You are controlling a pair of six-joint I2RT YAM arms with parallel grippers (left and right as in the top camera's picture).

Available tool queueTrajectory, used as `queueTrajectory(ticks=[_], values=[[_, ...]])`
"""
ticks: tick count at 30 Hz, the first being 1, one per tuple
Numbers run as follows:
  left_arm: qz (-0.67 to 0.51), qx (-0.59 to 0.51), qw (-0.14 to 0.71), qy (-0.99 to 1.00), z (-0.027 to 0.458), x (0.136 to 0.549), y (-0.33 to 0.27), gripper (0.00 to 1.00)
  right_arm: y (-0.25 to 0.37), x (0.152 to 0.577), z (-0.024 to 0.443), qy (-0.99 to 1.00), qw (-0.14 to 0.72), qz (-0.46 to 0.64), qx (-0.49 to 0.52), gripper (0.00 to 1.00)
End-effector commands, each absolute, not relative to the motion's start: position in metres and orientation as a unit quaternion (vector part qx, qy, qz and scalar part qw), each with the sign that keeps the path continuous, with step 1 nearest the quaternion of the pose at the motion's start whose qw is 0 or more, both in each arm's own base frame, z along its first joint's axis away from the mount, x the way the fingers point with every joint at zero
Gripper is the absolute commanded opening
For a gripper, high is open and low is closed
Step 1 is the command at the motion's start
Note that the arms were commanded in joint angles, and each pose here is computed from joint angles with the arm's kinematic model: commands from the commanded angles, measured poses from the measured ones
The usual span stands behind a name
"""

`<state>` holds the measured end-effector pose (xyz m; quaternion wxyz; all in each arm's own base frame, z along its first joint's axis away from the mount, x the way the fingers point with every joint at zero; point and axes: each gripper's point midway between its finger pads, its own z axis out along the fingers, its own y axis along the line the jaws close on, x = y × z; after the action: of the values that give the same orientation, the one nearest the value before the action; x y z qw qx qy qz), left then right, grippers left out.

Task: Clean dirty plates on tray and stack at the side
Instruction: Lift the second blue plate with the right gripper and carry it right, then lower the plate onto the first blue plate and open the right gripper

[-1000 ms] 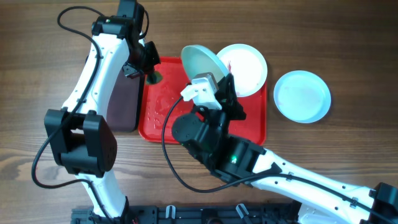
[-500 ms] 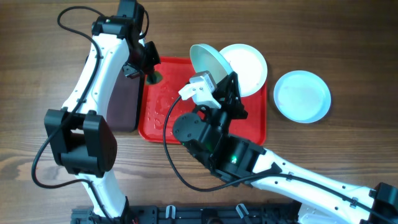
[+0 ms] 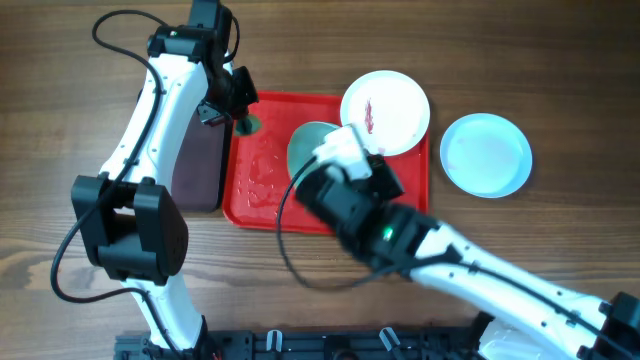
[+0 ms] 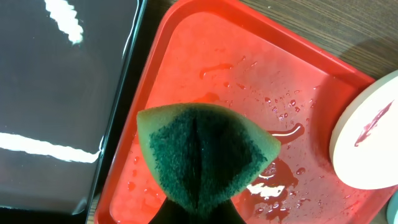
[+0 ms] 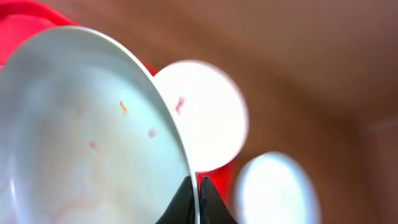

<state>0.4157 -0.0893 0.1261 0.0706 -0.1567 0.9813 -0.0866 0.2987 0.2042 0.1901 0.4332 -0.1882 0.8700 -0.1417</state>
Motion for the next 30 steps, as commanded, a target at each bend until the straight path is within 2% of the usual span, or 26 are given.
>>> queueTrajectory(ticks=[1, 6, 10, 16, 24, 30], values=[[-0.093, -0.153, 0.071, 0.981, 0.129, 0.414, -0.093, 0.04, 0.228, 0.292, 0.158, 0.935, 0.325, 0.061, -0.126, 0.04], [-0.093, -0.153, 0.071, 0.981, 0.129, 0.414, -0.093, 0.04, 0.215, 0.303, 0.152, 0.949, 0.259, 0.158, -0.080, 0.04], [-0.093, -0.153, 0.071, 0.981, 0.129, 0.414, -0.093, 0.04, 0.192, 0.316, 0.158, 0.949, 0.246, 0.194, -0.038, 0.04], [-0.093, -0.153, 0.071, 0.981, 0.129, 0.414, -0.093, 0.04, 0.119, 0.335, 0.166, 0.949, 0.258, 0.166, 0.074, 0.04], [-0.093, -0.153, 0.072, 0.981, 0.129, 0.414, -0.093, 0.04, -0.017, 0.341, 0.150, 0.933, 0.250, 0.080, 0.246, 0.04], [-0.093, -0.153, 0.072, 0.981, 0.129, 0.414, -0.093, 0.04, -0.085, 0.324, 0.109, 0.918, 0.201, 0.029, 0.339, 0.04]])
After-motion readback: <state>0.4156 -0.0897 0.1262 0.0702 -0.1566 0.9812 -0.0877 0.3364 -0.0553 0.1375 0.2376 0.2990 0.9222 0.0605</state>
